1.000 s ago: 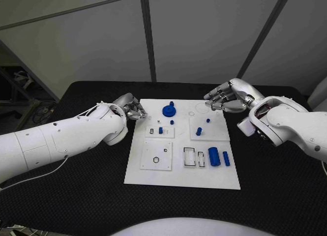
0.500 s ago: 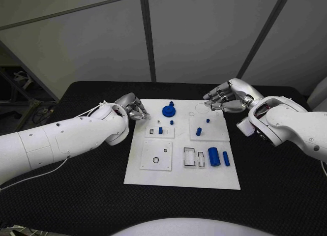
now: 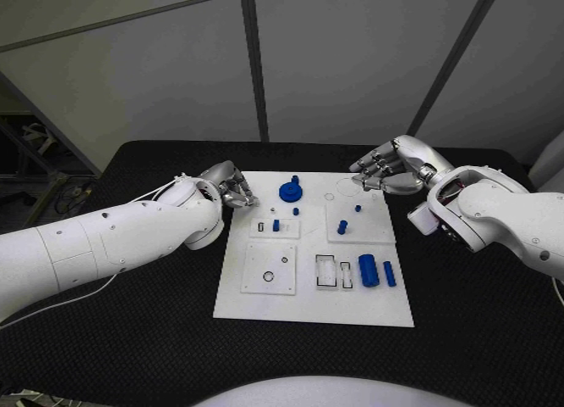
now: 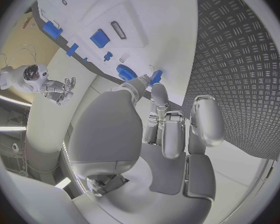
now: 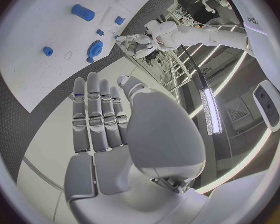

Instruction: Assemble the parts on the task board

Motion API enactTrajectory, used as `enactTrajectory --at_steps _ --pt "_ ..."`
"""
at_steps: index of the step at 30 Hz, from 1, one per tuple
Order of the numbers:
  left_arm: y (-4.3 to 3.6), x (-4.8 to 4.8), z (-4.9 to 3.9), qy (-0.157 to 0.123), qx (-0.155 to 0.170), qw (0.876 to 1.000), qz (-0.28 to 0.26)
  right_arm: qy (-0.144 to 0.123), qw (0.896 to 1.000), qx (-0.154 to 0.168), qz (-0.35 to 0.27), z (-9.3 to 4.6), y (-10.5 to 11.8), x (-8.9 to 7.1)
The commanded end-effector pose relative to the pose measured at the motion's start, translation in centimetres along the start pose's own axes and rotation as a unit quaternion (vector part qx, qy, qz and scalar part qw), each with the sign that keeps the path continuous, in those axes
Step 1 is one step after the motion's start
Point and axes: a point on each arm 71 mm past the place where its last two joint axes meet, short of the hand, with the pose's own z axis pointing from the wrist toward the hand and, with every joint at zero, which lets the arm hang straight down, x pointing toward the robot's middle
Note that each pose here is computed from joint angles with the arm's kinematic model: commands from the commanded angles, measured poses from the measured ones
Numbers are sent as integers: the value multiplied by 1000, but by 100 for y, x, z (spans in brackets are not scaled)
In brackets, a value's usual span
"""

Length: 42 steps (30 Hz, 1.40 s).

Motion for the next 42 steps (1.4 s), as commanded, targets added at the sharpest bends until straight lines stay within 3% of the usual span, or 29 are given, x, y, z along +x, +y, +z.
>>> enactTrajectory --at_steps 1,16,42 --pt "-23 2 9 4 3 1000 14 0 1000 -5 -1 7 17 0" --pt "-79 27 -1 7 16 999 29 1 1000 -5 -1 8 17 0" --pt "-87 48 -8 17 17 999 39 1 1000 -5 -1 7 14 -1"
